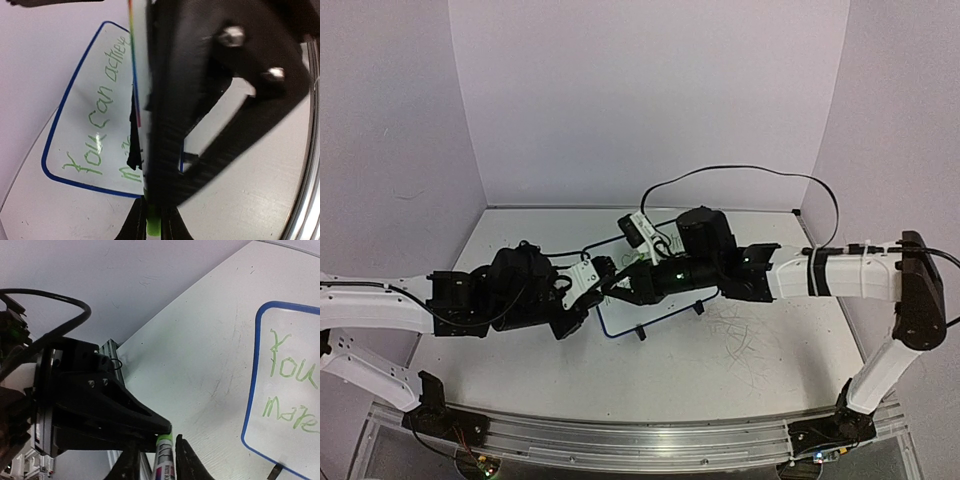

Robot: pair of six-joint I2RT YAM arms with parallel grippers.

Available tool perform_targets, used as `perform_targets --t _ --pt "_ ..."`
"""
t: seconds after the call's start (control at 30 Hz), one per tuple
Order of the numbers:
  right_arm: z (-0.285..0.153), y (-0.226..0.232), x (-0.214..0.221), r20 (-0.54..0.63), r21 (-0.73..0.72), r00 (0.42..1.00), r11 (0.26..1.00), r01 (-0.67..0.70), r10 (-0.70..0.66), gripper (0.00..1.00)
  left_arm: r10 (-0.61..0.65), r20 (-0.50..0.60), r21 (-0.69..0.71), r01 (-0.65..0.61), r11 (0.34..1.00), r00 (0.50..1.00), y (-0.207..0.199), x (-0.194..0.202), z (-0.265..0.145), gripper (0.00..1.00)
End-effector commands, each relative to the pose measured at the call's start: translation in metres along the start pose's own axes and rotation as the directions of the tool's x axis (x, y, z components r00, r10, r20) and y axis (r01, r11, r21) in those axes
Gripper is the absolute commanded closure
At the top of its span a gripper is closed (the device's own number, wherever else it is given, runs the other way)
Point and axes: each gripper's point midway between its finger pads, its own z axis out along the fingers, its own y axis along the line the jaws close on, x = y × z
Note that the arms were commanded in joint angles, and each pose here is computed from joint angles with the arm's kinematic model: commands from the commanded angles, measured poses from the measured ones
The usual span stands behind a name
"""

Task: Write a sentence on the whiteboard
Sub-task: Insert the whiteboard marker without the cap into the pen cap, then place the whiteboard marker in the corner of the board.

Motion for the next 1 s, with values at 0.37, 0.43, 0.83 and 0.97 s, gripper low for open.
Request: perform_targets --t 0.37,0.43,0.83,0.97 --pt "-0.167 0.016 -0.111 0.381 0.314 0.903 0.947 0.073 -0.196 0.02 -0.484 0.26 -0.4 0.55 0.733 0.835 0.091 -0.007 -0.037 1.0" --pt "-0.177 0.014 -0.113 0.394 0.358 0.891 0.931 0.078 -0.226 0.02 -0.604 0.233 -0.444 0.636 0.631 0.763 0.122 0.021 -0.032 1.0" --pt "-0.197 0.001 -0.107 0.372 0.468 0.894 0.882 0.052 -0.25 0.02 -0.89 -0.036 -0.479 0.773 0.415 0.455 0.176 0.167 0.004 1.0" --pt "-0.206 0.008 -0.114 0.378 0.479 0.883 0.875 0.072 -0.279 0.02 -0.901 -0.2 -0.501 0.75 0.432 0.385 0.156 0.216 0.036 1.0"
